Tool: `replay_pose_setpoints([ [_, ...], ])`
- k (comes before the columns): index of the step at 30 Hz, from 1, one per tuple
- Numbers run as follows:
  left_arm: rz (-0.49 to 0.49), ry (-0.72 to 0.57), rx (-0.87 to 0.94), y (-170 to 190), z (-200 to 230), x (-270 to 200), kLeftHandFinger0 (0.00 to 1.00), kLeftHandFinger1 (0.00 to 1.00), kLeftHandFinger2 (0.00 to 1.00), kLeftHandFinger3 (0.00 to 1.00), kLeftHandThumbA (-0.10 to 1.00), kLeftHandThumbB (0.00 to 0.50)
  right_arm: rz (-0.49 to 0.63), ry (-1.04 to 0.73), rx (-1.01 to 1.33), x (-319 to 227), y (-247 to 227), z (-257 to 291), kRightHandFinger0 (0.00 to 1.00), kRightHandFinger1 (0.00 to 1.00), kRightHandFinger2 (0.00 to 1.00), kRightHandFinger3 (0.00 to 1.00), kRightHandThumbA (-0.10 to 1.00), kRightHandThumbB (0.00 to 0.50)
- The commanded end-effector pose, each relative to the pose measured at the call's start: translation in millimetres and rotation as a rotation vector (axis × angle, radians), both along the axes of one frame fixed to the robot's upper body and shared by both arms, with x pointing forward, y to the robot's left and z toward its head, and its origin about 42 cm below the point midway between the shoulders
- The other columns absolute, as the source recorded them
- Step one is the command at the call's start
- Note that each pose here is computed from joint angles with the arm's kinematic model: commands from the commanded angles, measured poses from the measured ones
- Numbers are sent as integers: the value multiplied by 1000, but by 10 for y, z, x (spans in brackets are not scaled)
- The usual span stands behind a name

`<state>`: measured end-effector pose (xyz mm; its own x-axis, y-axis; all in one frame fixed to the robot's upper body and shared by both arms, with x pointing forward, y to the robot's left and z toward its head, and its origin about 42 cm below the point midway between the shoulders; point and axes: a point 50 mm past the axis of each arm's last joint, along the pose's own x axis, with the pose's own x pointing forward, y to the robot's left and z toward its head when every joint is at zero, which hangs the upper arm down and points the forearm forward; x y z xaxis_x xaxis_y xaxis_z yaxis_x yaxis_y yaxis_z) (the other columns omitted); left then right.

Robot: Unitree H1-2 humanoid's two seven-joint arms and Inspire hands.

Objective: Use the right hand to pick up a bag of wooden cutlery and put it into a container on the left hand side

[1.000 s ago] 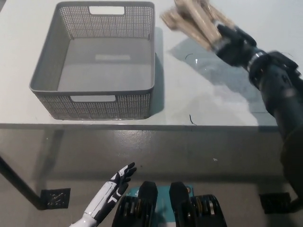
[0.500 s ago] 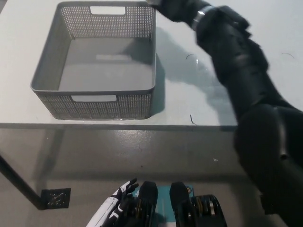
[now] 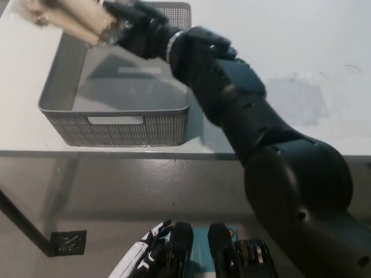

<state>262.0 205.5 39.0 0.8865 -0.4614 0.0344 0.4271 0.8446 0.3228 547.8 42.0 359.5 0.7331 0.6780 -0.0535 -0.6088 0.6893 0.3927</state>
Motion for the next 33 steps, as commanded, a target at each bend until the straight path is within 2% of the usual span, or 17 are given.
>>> replay_pose_setpoints([
  [1, -45, -77, 23, 12, 132, 36, 1000, 1000, 1000, 1000, 1000, 428, -130, -187, -51, 63, -6, 416, 15, 473, 860, 1000, -100, 119],
  [4, -53, -94, 38, -1, 163, 71, 1000, 1000, 1000, 1000, 1000, 426, -156, -194, -84, 89, -70, 323, 38, 506, 867, 1000, -100, 103],
  [7, -60, -99, 37, -14, 180, 87, 1000, 1000, 1000, 1000, 996, 425, -174, -203, -132, 117, -148, 240, 93, 573, 943, 945, -100, 122],
  [9, -62, -103, 41, -22, 185, 82, 1000, 1000, 1000, 1000, 998, 427, -178, -206, -138, 122, -173, 190, 109, 584, 943, 934, -100, 118],
  [10, -61, -106, 43, -31, 190, 84, 1000, 1000, 1000, 1000, 1000, 439, -189, -205, -161, 127, -190, 153, 116, 584, 940, 933, -100, 139],
  [14, -59, -117, 51, -32, 208, 115, 1000, 1000, 1000, 1000, 1000, 428, -202, -228, -203, 135, -219, 109, 114, 578, 912, 885, -100, 142],
  [17, -59, -120, 52, -37, 231, 157, 1000, 1000, 1000, 1000, 994, 441, -218, -252, -268, 155, -271, 85, 160, 612, 920, 886, -100, 160],
  [19, -60, -122, 51, -41, 235, 175, 1000, 1000, 1000, 1000, 989, 443, -223, -251, -295, 164, -296, 68, 141, 607, 931, 906, -100, 156],
  [20, -64, -128, 55, -43, 239, 185, 1000, 1000, 1000, 1000, 988, 441, -232, -280, -341, 169, -315, 45, 156, 614, 929, 892, -100, 166],
  [24, -72, -131, 63, -45, 244, 213, 1000, 1000, 1000, 1000, 974, 428, -242, -367, -501, 170, -342, -35, 111, 523, 884, 813, -100, 198],
  [25, -72, -132, 62, -44, 248, 220, 1000, 1000, 1000, 1000, 973, 429, -237, -421, -578, 165, -342, -62, 144, 561, 899, 804, -100, 208],
  [26, -76, -134, 61, -42, 258, 221, 1000, 1000, 1000, 1000, 971, 423, -231, -516, -704, 157, -335, -89, 162, 581, 920, 813, -100, 191],
  [28, -81, -135, 61, -35, 267, 217, 1000, 1000, 1000, 1000, 971, 421, -227, -554, -743, 148, -333, -127, 159, 609, 958, 825, -100, 186],
  [29, -83, -137, 61, -36, 276, 220, 1000, 1000, 1000, 1000, 971, 422, -246, -588, -787, 143, -332, -152, 295, 703, 955, 788, -100, 230],
  [30, -85, -140, 61, -37, 283, 225, 1000, 1000, 1000, 1000, 972, 423, -259, -612, -815, 139, -332, -167, 401, 829, 1000, 924, -33, 252],
  [31, -89, -144, 65, -42, 295, 240, 1000, 1000, 1000, 1000, 974, 423, -266, -629, -831, 137, -333, -178, 706, 970, 1000, 991, 161, 294],
  [33, -94, -147, 70, -46, 317, 257, 1000, 1000, 1000, 1000, 979, 423, -228, -628, -850, 133, -329, -197, 1000, 1000, 1000, 1000, 397, 363],
])
